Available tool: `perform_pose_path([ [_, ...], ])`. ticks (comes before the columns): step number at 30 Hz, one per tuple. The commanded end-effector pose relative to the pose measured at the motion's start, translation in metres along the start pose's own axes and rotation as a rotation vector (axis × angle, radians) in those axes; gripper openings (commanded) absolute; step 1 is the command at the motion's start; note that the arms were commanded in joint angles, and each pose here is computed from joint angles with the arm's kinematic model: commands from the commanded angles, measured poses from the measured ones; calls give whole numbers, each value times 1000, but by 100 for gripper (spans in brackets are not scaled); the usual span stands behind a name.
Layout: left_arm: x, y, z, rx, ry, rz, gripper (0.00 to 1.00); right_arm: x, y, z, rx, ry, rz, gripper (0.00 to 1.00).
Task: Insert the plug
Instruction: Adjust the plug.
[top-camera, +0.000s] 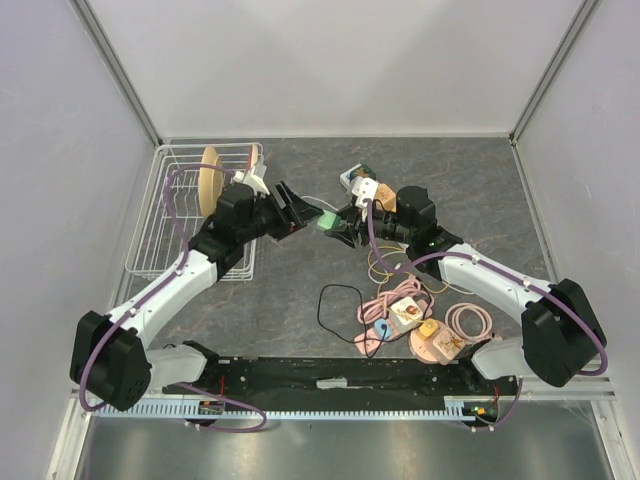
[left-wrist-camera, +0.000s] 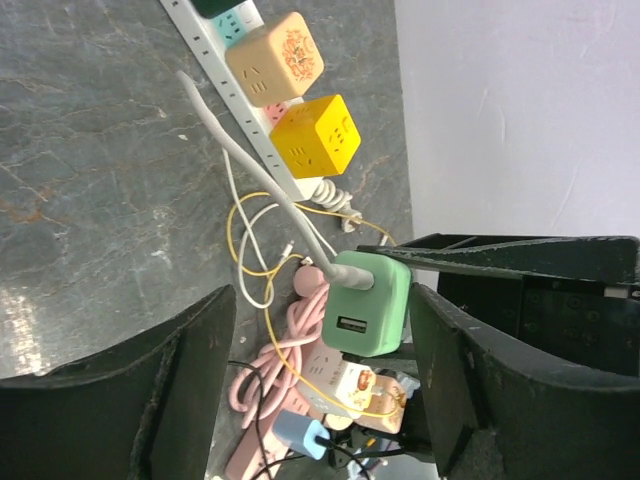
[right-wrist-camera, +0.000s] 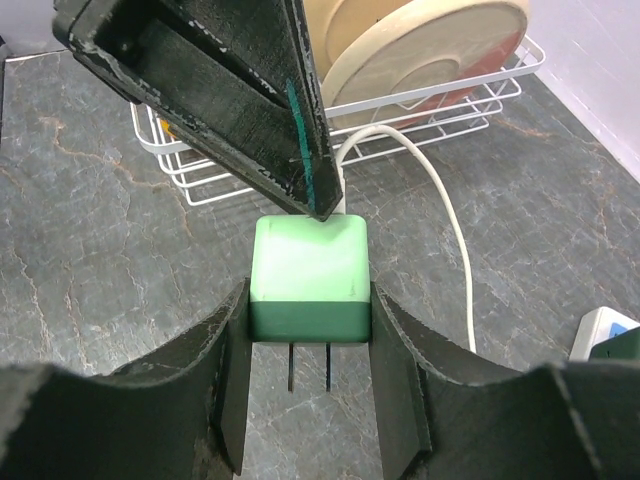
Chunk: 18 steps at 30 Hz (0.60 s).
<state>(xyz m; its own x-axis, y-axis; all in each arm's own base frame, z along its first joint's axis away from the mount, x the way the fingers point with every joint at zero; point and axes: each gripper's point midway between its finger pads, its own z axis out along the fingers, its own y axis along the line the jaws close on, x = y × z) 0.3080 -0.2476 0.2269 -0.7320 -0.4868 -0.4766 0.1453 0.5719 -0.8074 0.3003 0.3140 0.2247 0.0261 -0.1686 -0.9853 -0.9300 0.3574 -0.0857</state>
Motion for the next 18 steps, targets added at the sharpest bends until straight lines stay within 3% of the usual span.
perform_pose_path([
  [1, -7, -26, 2, 137, -24, -82, 73, -13, 0, 2, -4, -59, -23, 2],
  [18, 8, -35, 9, 216, 66, -126, 50, -12, -1, 4, -9, -72, -10, 2],
])
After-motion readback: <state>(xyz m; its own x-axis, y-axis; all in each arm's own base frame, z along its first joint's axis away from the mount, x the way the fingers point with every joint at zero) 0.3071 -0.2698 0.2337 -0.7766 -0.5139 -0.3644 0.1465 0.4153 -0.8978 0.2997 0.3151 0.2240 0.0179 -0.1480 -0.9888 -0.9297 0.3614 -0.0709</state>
